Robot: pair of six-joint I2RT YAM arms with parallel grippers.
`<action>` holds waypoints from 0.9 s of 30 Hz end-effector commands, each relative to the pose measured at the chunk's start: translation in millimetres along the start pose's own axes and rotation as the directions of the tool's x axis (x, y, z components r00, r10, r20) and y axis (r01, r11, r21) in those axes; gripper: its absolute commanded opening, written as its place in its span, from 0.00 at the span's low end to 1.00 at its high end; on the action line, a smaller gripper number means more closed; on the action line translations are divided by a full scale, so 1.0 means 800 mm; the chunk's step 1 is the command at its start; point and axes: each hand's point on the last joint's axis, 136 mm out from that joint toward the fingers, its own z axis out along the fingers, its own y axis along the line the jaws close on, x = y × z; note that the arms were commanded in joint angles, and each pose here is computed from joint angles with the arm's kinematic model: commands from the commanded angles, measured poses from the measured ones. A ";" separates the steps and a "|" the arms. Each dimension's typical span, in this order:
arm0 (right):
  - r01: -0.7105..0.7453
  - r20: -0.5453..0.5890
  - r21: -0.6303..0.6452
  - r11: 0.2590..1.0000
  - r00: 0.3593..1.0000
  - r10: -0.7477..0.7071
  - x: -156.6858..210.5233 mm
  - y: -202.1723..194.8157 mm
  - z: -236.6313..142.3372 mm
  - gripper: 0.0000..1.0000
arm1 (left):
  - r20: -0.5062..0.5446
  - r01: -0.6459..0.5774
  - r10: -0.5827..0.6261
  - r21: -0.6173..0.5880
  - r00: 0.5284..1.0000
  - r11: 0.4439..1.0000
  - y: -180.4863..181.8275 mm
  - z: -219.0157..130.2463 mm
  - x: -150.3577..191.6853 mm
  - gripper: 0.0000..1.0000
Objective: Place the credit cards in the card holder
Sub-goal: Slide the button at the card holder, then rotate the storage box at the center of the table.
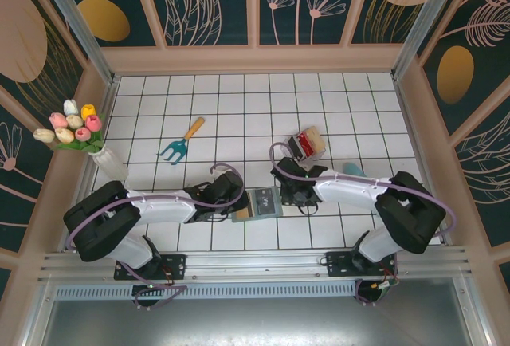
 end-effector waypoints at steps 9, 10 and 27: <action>-0.047 0.078 -0.054 0.997 0.996 0.051 -0.071 -0.029 -0.045 0.25 | 0.012 -0.046 0.049 -0.186 0.999 0.981 0.042 -0.003 -0.003 0.17; -0.046 0.115 -0.059 0.997 0.992 0.052 -0.088 -0.032 -0.058 0.25 | 0.017 -0.050 0.054 -0.178 0.998 0.983 0.037 -0.004 -0.007 0.18; -0.044 0.268 -0.276 0.960 0.956 0.121 -0.291 -0.098 -0.091 0.78 | 0.122 -0.085 0.092 -0.061 0.988 0.995 -0.039 -0.039 -0.070 0.35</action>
